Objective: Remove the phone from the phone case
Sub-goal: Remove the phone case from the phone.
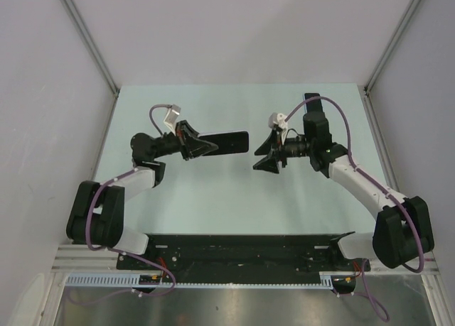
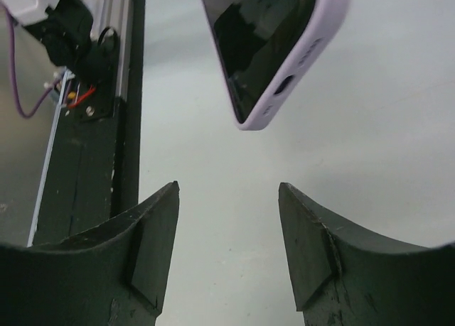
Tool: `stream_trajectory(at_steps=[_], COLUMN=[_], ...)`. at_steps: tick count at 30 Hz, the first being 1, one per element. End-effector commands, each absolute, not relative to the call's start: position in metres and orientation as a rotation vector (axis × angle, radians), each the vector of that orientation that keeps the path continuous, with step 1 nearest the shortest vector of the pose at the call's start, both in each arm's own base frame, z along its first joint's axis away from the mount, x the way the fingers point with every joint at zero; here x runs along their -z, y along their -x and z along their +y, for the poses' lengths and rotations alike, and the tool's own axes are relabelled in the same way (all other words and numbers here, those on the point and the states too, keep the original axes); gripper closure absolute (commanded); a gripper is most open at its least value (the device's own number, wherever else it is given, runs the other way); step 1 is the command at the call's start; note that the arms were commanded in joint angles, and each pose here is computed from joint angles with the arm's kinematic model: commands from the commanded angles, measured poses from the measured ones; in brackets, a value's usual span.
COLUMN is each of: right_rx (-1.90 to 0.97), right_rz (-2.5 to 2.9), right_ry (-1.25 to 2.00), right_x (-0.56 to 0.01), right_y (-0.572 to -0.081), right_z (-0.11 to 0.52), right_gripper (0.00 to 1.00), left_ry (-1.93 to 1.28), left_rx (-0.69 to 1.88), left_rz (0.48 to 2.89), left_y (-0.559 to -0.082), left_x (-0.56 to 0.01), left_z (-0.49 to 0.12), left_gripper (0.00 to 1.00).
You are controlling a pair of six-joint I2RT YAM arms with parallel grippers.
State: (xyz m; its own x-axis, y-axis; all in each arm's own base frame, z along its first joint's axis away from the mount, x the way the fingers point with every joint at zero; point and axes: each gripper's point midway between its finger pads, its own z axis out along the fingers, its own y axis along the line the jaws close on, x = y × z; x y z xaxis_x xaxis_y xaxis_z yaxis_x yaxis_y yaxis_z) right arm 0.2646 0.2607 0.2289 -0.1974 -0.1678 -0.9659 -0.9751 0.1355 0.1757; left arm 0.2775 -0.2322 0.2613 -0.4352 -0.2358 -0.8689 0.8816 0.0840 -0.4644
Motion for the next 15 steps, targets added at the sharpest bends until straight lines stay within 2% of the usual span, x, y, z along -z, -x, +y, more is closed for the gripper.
stream_trajectory(at_steps=[1, 7, 15], right_rx=[-1.124, -1.222, -1.219], right_rz=[1.451, 1.444, 1.473], right_ry=[1.35, 1.332, 1.29], right_x=[-0.214, -0.219, -0.223], right_y=[-0.244, -0.236, -0.24], right_z=[0.272, 0.281, 0.289], right_gripper=[0.38, 0.43, 0.5], left_ry=[-0.859, -0.892, -0.958], left_rx=[1.431, 1.439, 1.461], left_rz=[1.204, 1.207, 1.22], left_y=[-0.246, -0.235, -0.222], left_x=[-0.303, -0.301, -0.298], left_z=[-0.229, -0.229, -0.228], left_gripper=[1.0, 1.0, 1.0])
